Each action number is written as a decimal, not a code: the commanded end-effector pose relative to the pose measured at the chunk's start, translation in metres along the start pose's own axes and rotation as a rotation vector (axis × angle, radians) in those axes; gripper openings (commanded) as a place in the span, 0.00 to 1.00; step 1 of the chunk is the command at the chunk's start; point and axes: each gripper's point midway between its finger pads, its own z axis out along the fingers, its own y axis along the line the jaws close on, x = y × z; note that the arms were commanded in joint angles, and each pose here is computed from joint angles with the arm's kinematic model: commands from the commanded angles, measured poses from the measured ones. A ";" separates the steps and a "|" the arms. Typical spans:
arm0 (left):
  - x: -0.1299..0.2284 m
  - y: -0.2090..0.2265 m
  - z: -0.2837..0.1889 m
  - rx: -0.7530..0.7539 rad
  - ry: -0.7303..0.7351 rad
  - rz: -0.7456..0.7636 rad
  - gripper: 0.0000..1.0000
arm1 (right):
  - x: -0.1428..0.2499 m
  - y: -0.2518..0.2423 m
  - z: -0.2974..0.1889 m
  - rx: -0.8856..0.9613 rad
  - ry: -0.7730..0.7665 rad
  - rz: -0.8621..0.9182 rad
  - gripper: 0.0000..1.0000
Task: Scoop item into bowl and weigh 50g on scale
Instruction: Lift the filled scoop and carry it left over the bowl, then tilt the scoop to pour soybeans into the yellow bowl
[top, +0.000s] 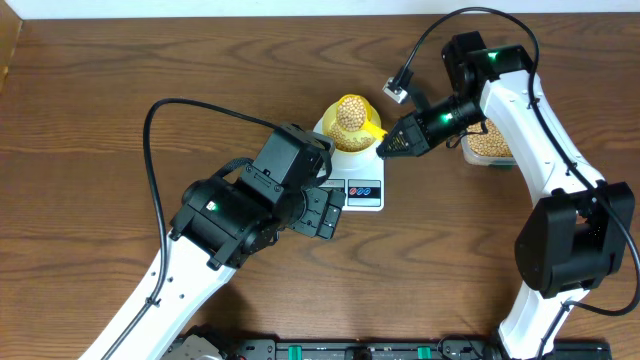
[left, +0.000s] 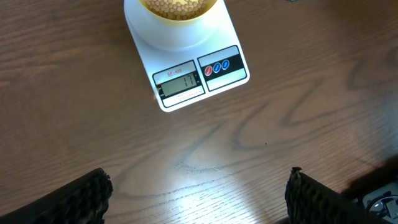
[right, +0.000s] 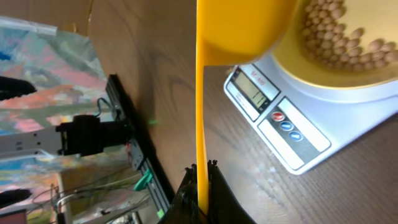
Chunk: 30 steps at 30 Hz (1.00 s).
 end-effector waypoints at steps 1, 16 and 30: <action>-0.009 -0.001 -0.012 0.009 -0.041 0.018 0.92 | -0.006 -0.004 0.000 0.040 -0.004 0.009 0.01; -0.009 -0.001 -0.012 0.009 -0.041 0.017 0.92 | -0.017 -0.016 -0.001 0.101 -0.034 -0.034 0.01; -0.009 -0.001 -0.012 0.009 -0.041 0.018 0.92 | -0.020 -0.032 0.004 0.230 -0.005 -0.088 0.01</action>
